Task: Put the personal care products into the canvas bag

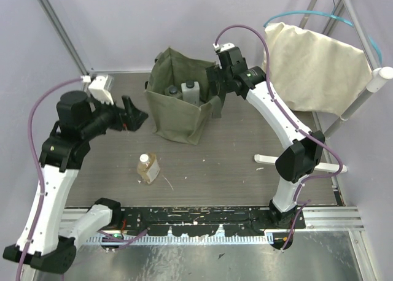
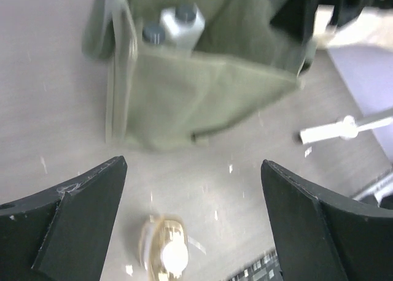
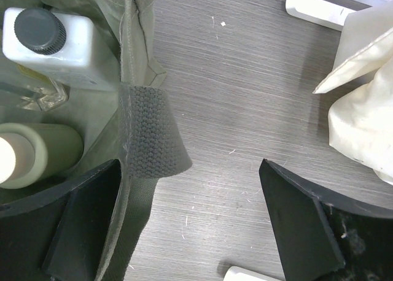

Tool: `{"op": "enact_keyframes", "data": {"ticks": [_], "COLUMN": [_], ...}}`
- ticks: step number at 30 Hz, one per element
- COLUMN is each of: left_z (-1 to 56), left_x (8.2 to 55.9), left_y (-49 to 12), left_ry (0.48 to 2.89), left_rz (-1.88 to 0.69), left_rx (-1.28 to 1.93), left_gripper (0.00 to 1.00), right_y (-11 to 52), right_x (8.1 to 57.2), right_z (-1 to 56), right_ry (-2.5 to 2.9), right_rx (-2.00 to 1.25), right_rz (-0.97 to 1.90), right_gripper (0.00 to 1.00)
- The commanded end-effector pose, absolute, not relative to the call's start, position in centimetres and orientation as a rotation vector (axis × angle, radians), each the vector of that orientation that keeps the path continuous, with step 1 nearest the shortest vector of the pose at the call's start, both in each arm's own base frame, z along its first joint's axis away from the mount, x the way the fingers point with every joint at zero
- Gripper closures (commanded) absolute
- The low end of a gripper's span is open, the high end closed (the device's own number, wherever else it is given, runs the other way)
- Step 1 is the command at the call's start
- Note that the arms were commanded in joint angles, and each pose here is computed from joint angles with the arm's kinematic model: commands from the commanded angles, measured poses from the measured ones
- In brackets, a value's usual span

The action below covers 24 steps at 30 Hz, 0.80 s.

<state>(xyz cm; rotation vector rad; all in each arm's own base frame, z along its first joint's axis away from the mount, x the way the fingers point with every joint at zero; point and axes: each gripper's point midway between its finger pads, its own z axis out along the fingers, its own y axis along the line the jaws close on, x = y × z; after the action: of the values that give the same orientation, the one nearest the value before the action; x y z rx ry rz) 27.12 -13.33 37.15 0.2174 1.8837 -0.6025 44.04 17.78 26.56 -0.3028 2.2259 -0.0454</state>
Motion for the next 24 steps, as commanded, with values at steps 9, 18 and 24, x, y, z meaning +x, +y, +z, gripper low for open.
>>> {"op": "enact_keyframes", "data": {"ticks": [9, 18, 24], "left_z": [23.8, 20.5, 17.9], "left_x": [15.5, 17.2, 18.3], "left_y": [-10.9, -12.4, -13.1], "left_ry": [2.558, 2.684, 2.743], "left_rz": [-0.581, -0.617, -0.616], "left_rx": [0.136, 0.196, 0.229], "left_gripper": [0.02, 0.02, 0.02], "right_y": [18.6, 18.7, 18.0], "right_x": [45.5, 45.4, 45.3], "right_z": [28.5, 28.5, 28.5], "right_ry": [2.179, 2.182, 2.186], "right_rx": [-0.318, -0.325, -0.321], "right_rz": [0.009, 0.008, -0.032], "right_gripper": [0.00, 0.00, 0.00]}}
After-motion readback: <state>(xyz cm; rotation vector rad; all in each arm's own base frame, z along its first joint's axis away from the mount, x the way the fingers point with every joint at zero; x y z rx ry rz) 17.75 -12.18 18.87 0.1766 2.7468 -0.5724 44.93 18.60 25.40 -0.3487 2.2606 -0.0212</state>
